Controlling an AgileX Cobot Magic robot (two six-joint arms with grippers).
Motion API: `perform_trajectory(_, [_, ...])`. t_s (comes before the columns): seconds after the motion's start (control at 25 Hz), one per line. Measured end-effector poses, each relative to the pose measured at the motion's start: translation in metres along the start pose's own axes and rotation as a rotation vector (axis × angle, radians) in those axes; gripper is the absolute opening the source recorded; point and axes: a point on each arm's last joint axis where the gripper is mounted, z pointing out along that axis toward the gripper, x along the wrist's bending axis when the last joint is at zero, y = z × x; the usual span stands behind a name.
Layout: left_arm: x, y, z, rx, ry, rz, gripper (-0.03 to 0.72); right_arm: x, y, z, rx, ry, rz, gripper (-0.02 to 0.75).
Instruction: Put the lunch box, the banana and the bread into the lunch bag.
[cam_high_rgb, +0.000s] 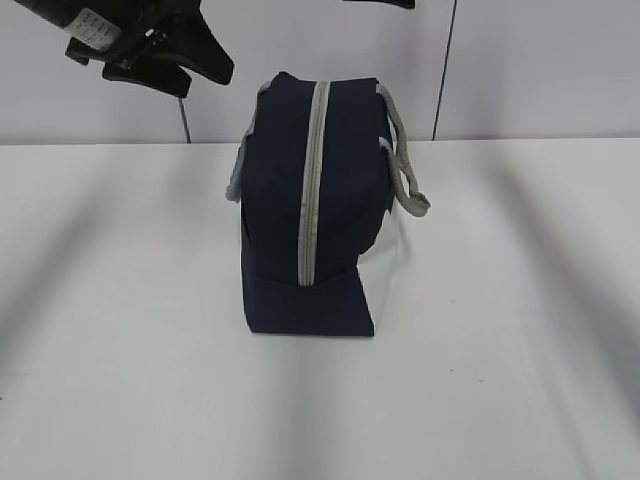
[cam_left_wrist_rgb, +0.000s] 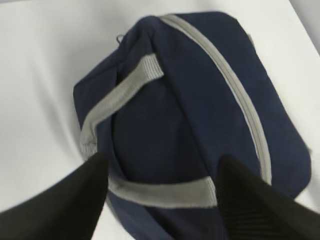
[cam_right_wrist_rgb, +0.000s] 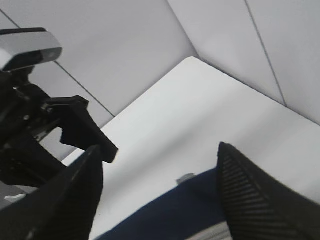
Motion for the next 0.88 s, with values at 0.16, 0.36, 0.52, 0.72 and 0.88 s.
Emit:
perform_trajectory(0.16, [-0.004,-0.009,-0.013,0.089,0.029,-0.008,0.437,0.037,0.014,-0.015,0.003,0.012,-0.002,0.524])
perform_trajectory(0.36, [-0.01,-0.015,-0.031,0.142,0.072,-0.033,0.417,0.075,0.006,-0.036,0.015,-0.018,0.049,0.524])
perform_trajectory(0.52, [-0.02,-0.018,-0.049,0.15,0.08,-0.041,0.413,0.094,-0.023,-0.046,0.018,-0.116,0.079,0.524])
perform_trajectory(0.72, [-0.024,-0.028,-0.074,0.144,0.186,-0.05,0.406,0.12,-0.067,-0.058,0.004,-0.346,0.038,0.524])
perform_trajectory(0.88, [-0.028,-0.053,-0.094,0.151,0.255,-0.067,0.403,0.144,-0.09,-0.062,-0.015,-0.52,-0.059,0.524])
